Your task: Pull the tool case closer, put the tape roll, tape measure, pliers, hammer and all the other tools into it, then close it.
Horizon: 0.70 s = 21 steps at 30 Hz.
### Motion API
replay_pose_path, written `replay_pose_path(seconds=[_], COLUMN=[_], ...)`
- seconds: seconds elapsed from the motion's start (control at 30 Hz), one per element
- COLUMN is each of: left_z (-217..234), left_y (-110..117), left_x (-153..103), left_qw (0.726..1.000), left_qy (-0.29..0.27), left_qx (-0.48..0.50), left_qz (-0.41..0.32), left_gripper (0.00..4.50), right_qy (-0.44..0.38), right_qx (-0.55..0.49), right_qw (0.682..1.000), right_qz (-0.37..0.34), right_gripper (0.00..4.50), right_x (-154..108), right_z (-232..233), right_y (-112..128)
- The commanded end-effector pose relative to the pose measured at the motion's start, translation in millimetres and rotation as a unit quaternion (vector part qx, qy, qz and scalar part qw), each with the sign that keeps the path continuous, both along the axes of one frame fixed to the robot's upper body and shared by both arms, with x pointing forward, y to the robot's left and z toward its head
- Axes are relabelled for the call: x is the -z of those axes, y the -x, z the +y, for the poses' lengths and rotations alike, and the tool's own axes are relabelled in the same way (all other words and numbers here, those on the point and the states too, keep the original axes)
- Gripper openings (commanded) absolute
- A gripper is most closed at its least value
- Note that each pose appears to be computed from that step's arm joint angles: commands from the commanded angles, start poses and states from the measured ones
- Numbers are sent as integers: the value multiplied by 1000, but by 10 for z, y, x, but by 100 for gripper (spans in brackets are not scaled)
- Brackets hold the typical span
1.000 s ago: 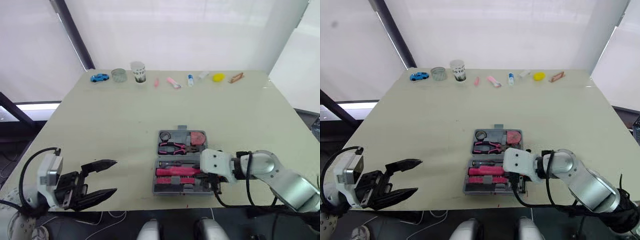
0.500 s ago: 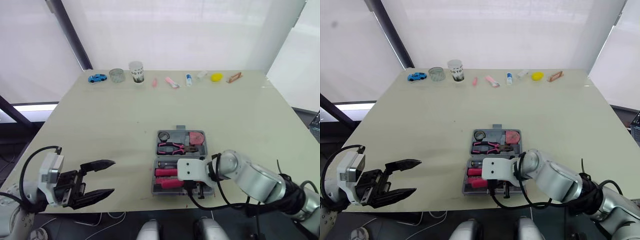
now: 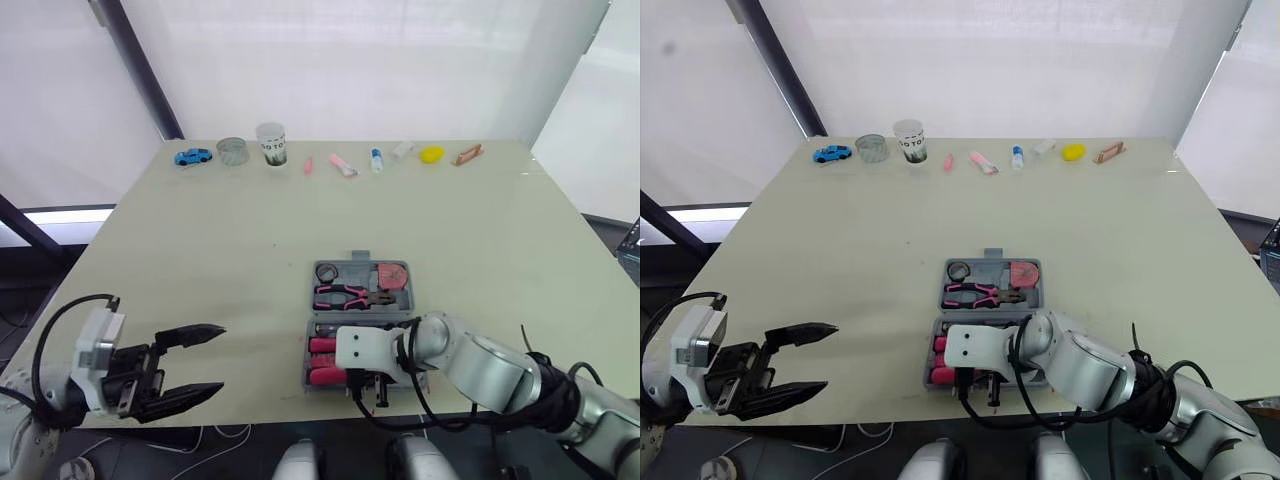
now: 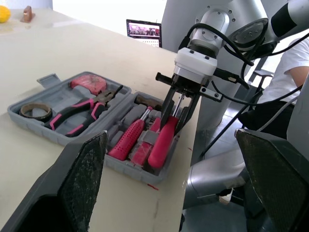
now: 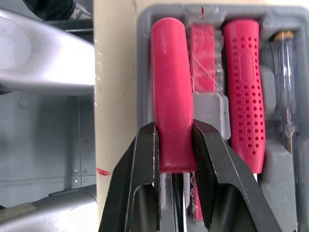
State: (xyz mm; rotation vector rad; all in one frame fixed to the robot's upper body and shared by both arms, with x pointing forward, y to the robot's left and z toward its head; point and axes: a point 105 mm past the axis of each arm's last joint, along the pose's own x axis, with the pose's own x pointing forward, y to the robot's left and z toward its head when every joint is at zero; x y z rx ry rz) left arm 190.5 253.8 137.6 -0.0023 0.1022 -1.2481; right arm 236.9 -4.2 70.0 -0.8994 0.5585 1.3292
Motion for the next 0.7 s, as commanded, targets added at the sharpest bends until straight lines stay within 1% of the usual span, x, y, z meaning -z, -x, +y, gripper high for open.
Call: replay_pose_path(seconds=[0.03, 0.27, 0.3, 0.33, 0.37, 0.4, 0.47, 0.5, 0.57, 0.67, 0.7], left_z=[-21, -31, -31, -31, -32, -33, -34, -34, -35, -43, -45], left_y=[72, 93, 98, 101, 103, 104, 105, 105, 102, 81, 76], left_x=[-67, -68, -68, -67, -67, -66, -65, -65, -63, -51, -48], left_qw=[999, 999, 999, 999, 999, 999, 999, 999, 999, 999, 999], left_qy=[-2, -2, -1, -1, -1, -1, -1, 0, 0, 2, 2], left_qx=[36, 36, 37, 37, 37, 37, 38, 38, 38, 39, 39], left_qz=[-12, -12, -11, -10, -10, -9, -9, -9, -9, -10, -10], left_gripper=[450, 450, 450, 450, 450, 450, 450, 450, 450, 450, 450], right_qy=[-11, -18, -20, -22, -25, -32, -41, -50, -92, -190, -207], right_qx=[-11, -15, -15, -16, -19, -21, -19, -20, -7, 6, 11], right_qw=[1000, 1000, 1000, 1000, 1000, 999, 999, 998, 996, 982, 978], right_qz=[-16, 0, 4, 5, 3, -6, -23, -20, 0, 24, 31], right_gripper=[38, 38, 142, 175, 221, 277, 353, 353, 353, 353, 300], right_x=[-35, 50, 65, 73, 72, 57, 32, 20, -59, -197, -207], right_z=[81, 102, 87, 72, 61, 53, 23, -4, 3, -9, -22], right_y=[-5, 33, 33, 34, 31, 10, -40, -39, -3, 0, -4])
